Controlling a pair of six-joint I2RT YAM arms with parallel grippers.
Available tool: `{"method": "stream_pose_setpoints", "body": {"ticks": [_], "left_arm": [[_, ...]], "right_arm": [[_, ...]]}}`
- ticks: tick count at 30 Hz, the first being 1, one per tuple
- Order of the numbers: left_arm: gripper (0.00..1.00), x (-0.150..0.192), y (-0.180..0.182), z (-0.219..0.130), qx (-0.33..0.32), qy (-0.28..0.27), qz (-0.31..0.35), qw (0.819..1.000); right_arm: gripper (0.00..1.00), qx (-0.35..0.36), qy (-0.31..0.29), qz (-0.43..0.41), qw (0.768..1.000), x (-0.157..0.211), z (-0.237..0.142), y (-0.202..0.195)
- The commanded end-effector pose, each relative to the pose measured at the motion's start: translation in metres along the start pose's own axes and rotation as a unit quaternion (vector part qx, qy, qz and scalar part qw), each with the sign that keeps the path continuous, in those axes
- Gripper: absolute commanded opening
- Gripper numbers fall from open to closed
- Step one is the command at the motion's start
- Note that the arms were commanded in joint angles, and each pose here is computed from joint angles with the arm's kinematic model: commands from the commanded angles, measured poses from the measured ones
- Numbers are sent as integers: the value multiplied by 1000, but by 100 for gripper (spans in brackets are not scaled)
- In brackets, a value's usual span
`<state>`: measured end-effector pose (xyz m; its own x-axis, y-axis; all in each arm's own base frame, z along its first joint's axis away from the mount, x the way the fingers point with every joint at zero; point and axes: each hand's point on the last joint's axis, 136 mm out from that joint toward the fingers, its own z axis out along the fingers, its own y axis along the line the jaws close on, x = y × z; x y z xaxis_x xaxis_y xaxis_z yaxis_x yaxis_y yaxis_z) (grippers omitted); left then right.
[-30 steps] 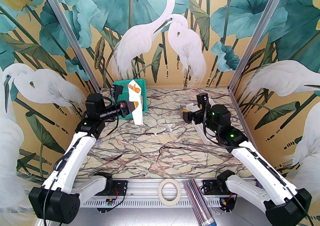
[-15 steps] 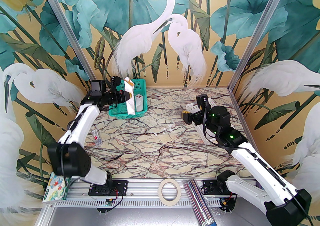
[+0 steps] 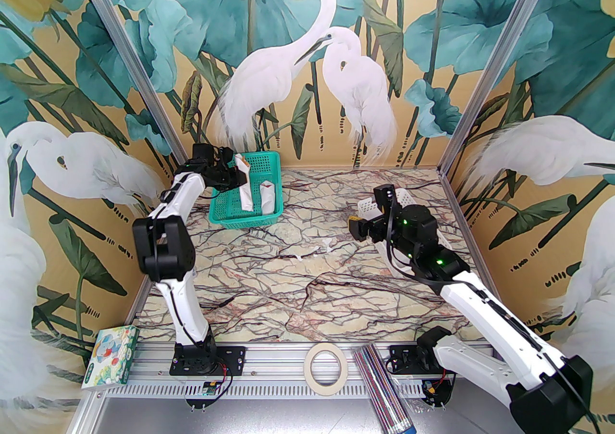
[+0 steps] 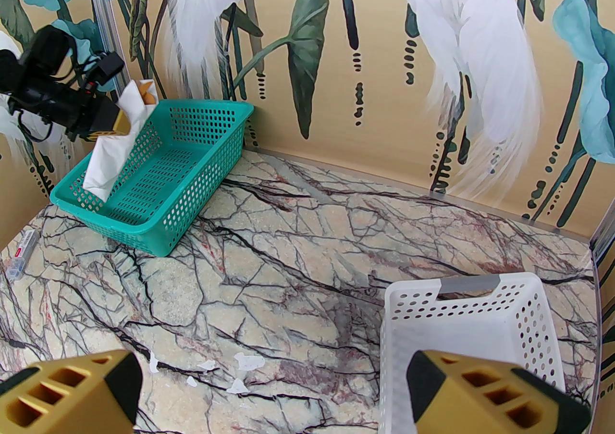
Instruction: Place the utensils on the paper napkin and roll it up
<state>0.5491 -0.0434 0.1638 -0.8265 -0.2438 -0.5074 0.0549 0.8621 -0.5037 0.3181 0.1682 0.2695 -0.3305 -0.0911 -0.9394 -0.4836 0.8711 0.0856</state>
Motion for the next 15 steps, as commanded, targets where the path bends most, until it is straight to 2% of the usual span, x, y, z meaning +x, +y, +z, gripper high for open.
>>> {"method": "stream_pose_setpoints", "body": {"ticks": [1,8,12,15], "left_arm": [[0,4,15,20,-13,27,-26,999],[0,13,34,57,-8,49,-60,997],[0,18,39,68,-3,59,-70,996],[0,31,46,84,7,79,-87,993]], "right_arm": [[99,-8,7,8,1000,6,7,1],[99,-1,19,14,1000,12,15,-2],[99,3,23,15,1000,14,18,-3],[99,3,28,15,999,16,21,-4]]}}
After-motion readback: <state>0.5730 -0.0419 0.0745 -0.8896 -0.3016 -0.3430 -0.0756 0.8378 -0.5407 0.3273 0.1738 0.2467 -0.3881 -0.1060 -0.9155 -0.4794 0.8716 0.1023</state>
